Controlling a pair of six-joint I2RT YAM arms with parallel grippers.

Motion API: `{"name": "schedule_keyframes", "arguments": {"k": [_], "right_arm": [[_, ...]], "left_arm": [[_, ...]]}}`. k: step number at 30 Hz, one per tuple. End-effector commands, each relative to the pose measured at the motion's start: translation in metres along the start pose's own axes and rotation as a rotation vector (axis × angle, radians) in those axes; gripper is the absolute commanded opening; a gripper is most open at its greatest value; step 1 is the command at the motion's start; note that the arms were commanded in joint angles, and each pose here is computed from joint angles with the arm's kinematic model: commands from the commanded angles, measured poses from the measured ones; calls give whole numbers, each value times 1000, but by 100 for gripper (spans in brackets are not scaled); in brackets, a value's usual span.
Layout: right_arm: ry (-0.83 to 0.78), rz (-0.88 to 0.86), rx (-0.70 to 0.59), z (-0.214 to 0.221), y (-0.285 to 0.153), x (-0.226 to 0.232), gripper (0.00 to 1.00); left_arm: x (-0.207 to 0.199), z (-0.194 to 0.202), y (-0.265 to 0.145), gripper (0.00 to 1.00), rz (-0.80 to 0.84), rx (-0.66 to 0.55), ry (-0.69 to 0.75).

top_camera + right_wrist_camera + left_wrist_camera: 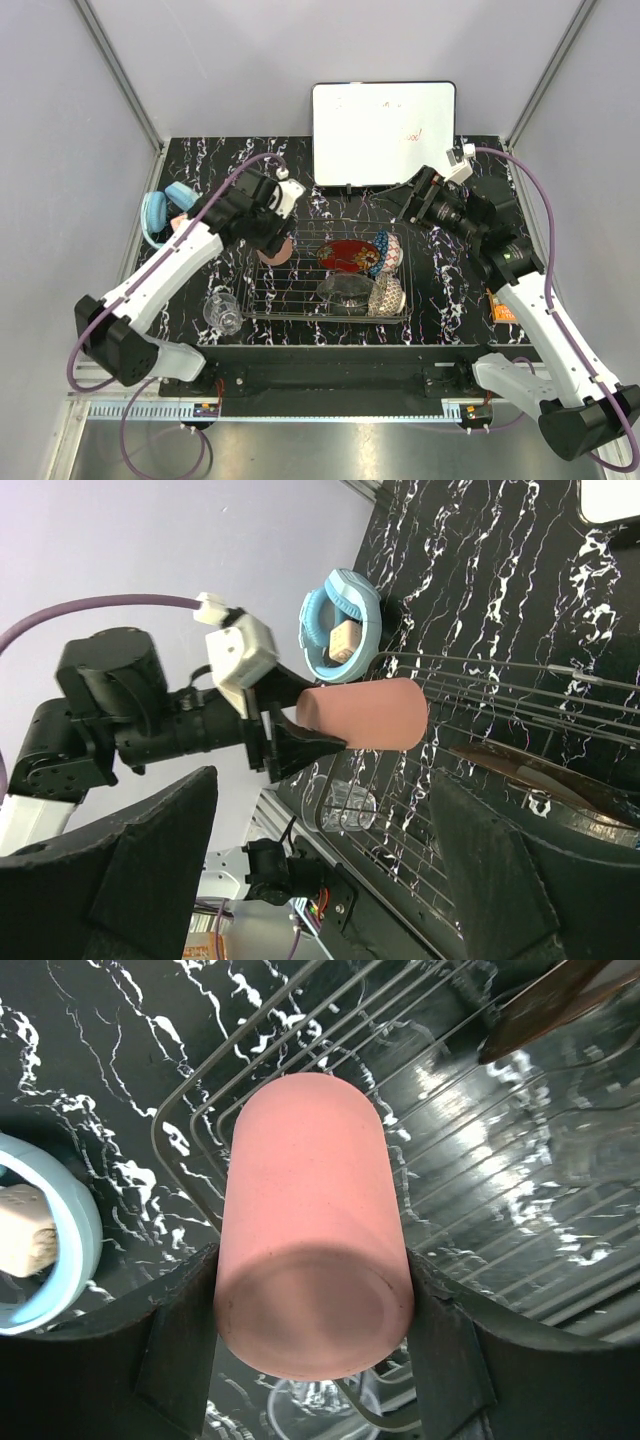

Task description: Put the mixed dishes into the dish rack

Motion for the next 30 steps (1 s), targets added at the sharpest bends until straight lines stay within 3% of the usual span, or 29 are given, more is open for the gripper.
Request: {"name": "schedule_keyframes", "arguments": {"k": [1, 20, 30], "right_arm": [[-15, -4, -13, -3, -3, 3, 93], [0, 14, 22, 6, 0, -5, 94], [-2, 23, 23, 5, 2, -6, 96]], "left_arm": [[4, 0, 17, 0, -93, 43, 78], [-26, 19, 50, 0, 106, 137, 110], [-24, 23, 68, 0, 91, 163, 93]]}}
Point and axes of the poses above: each gripper's point midway between its finger pads, its own y axis out along the fingers, its own x axis along the line the jaws close on, z = x × y, the point moved 7 cm from there along -y, back along the fingers, and after that the axes turned 11 degrees about -y, right-handed, at the moved point
